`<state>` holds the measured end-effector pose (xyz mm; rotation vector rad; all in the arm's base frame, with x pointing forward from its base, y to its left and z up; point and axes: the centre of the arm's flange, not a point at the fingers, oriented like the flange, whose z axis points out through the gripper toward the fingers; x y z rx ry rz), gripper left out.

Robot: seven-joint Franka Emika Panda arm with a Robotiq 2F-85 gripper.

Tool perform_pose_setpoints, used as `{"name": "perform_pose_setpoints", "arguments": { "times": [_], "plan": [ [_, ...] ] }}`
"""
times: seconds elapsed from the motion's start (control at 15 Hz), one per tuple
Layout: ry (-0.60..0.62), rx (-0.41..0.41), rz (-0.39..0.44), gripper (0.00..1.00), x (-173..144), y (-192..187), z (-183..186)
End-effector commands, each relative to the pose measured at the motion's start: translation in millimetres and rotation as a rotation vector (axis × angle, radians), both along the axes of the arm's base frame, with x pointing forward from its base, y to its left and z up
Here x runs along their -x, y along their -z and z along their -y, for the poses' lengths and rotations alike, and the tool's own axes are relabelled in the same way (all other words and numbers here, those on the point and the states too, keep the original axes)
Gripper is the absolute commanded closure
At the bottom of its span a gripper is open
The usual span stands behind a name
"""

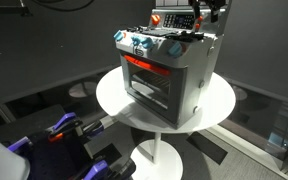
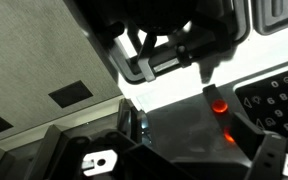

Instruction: Press the top orange button on the microwave oven of the stove

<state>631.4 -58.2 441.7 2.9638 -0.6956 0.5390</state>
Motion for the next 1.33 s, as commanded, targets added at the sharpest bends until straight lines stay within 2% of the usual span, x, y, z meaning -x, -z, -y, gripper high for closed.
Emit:
{"name": "perform_pose_setpoints", "arguments": {
  "times": [0.0, 0.87, 1.0, 1.27],
  "plan": [
    [0.022, 0.017, 0.001, 0.0, -14, -2, -3],
    [0.025, 0.03, -0.001, 0.0, -23, -2, 2],
    [0.028, 0.023, -0.026, 0.0, -17, -3, 2],
    [0.031, 0.007, -0.128, 0.0, 2, -8, 5]
  ]
}}
